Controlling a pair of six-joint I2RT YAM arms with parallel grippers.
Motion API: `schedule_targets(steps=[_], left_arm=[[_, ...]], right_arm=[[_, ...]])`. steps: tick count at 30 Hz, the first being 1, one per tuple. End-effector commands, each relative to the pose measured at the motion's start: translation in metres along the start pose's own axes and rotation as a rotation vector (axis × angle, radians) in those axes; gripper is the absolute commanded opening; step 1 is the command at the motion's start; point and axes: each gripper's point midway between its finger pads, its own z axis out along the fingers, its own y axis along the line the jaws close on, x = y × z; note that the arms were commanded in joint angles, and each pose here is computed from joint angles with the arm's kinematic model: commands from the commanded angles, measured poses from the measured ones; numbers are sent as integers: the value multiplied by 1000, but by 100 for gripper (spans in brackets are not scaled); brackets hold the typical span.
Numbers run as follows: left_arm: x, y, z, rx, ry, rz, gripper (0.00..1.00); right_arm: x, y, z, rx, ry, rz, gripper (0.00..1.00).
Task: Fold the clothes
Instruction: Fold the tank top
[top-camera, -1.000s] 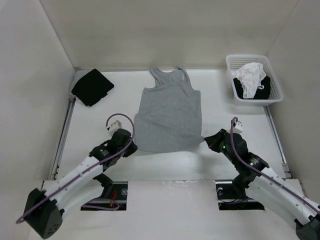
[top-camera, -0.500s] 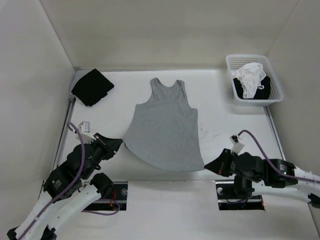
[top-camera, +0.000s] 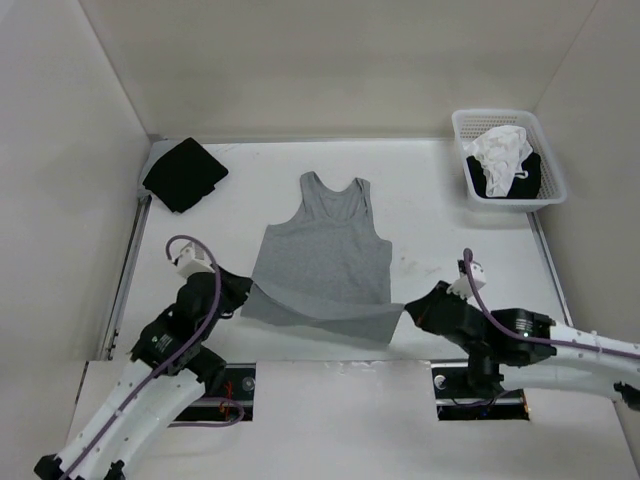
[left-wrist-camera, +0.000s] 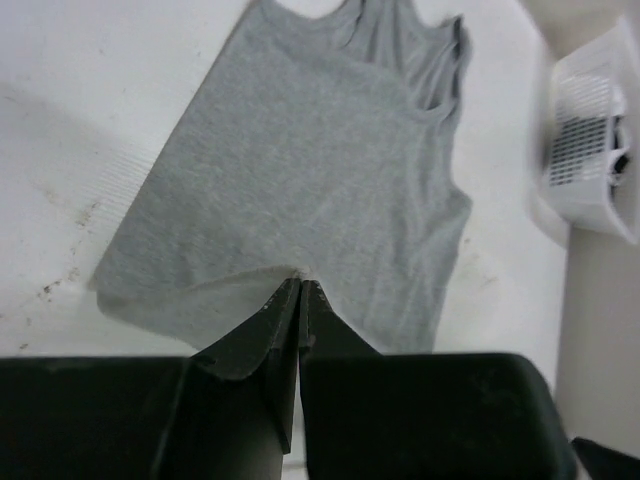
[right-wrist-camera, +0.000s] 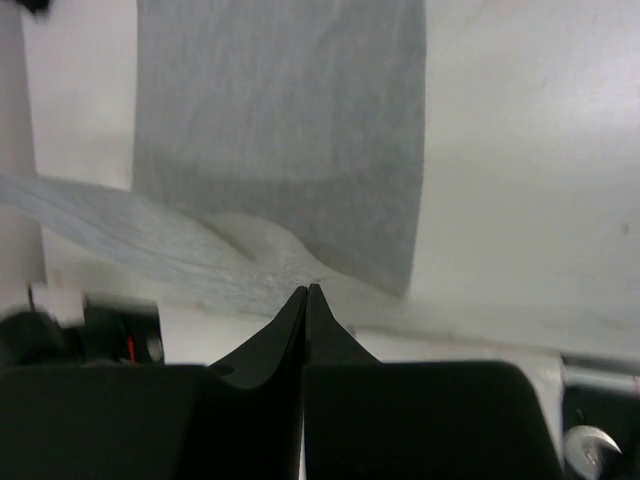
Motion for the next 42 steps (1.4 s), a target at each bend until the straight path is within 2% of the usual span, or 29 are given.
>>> schedule_targets(steps=[1,3,5,12,16,19,21,26,31,36,39,40,42], left_arm=[[-4,-27,23,84,-32,-23,0],[-2,-29,24,88,-27,-7,0],[-9,-36,20,106,-43,-1,0],[-28,-57,15,153,-83,23,0],[-21,-55,20,146,-60,28,1],[-30,-54,31,117,-92,35,2],[-52,-62,49,103,-154,48,2],[-108,-86,109,105,-249,-33,2],[-137,-115,181,97,-241,-49,2],[-157,-108,261,18,-230,-66,4],[-180,-113,301,26,-254,-81,8],[-186,-114,310,29,-264,-85,16],[-186,-110,320,18,-248,-81,36]], right_arm=[[-18,34,29,-125,-68,-61,0],[-17,42,45,-170,-37,-43,0],[-31,42,52,-167,-71,-27,0],[-81,74,30,-231,-194,-86,0],[-84,67,35,-190,-189,-90,0],[-91,57,51,-138,-206,-88,0],[-109,56,62,-113,-237,-93,0],[-186,64,96,-111,-322,-47,0],[-253,56,143,-76,-340,1,0],[-306,38,210,-40,-311,51,0],[-329,30,260,-29,-298,100,9],[-333,28,273,-28,-295,117,16],[-329,19,294,0,-276,132,37]])
